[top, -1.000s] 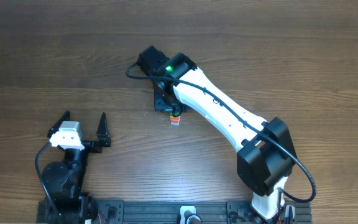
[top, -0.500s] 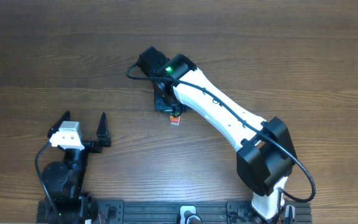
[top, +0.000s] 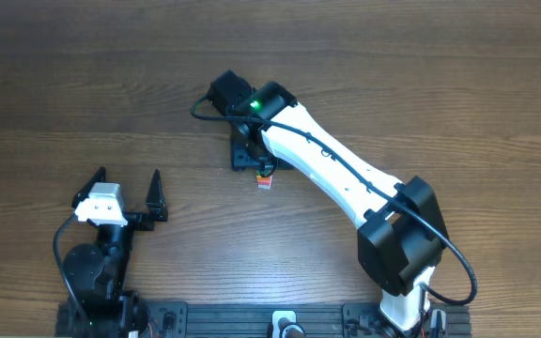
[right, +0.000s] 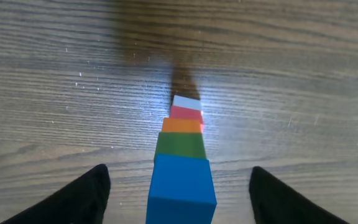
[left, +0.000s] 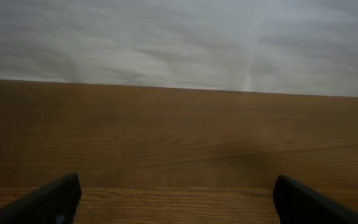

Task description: Stack Cubes

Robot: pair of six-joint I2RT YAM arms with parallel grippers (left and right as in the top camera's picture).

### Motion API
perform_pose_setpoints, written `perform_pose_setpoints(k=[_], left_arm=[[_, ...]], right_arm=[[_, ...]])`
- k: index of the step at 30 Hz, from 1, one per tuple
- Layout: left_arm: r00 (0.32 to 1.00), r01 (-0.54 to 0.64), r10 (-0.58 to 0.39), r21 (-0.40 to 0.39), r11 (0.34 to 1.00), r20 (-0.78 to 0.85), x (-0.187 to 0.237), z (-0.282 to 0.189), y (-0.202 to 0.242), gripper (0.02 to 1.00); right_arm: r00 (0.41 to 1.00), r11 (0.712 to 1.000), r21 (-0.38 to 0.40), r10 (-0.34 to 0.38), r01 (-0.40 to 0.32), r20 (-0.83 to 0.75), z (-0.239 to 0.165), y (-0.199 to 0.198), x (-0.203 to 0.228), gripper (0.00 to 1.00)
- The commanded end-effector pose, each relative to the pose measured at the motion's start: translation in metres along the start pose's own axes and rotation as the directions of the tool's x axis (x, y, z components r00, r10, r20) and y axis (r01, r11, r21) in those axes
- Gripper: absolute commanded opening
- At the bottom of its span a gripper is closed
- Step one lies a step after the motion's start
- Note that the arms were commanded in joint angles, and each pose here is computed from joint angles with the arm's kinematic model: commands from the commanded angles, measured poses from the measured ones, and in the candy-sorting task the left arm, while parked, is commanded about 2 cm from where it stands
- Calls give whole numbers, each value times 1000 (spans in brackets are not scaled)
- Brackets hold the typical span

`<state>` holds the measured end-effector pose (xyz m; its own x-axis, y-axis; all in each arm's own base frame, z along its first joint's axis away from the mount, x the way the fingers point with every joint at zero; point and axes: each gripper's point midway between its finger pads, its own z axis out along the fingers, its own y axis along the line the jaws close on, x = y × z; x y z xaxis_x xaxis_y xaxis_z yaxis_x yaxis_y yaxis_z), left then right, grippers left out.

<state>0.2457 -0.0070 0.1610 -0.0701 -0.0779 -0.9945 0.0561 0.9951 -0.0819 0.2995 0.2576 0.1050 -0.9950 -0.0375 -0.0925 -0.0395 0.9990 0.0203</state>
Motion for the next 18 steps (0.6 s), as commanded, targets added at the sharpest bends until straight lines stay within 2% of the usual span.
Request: perform_pose_setpoints(k=[1, 3, 6, 12, 14, 15, 18], left_arm=[[1000, 11, -11, 7, 1000, 2, 1, 0, -1, 1000], [1000, 10, -10, 7, 1000, 2, 1, 0, -1, 998], [1000, 10, -10, 7, 1000, 2, 1, 0, -1, 998], [1000, 10, -10, 7, 1000, 2, 1, 0, -1, 1000], [1000, 10, -10, 7, 1000, 2, 1, 0, -1, 1000], [1000, 10, -10, 7, 1000, 2, 1, 0, -1, 1000], [1000, 11, -11, 7, 1000, 2, 1, 0, -1, 1000]], right_arm=[[1000, 1000, 13, 3, -3, -13, 8, -1, 2, 884], [1000, 1000, 4, -2, 2, 1, 5, -1, -3, 991], [998, 1000, -11, -17, 18, 64, -5, -4, -21, 991], [968, 999, 31, -18, 10, 252, -47, -35, -78, 993], [954, 997, 69, -2, -19, 298, -66, -61, -97, 991], [941, 991, 114, 26, -68, 337, -85, -93, -109, 993], [926, 983, 150, 45, -108, 374, -109, -136, -115, 991]])
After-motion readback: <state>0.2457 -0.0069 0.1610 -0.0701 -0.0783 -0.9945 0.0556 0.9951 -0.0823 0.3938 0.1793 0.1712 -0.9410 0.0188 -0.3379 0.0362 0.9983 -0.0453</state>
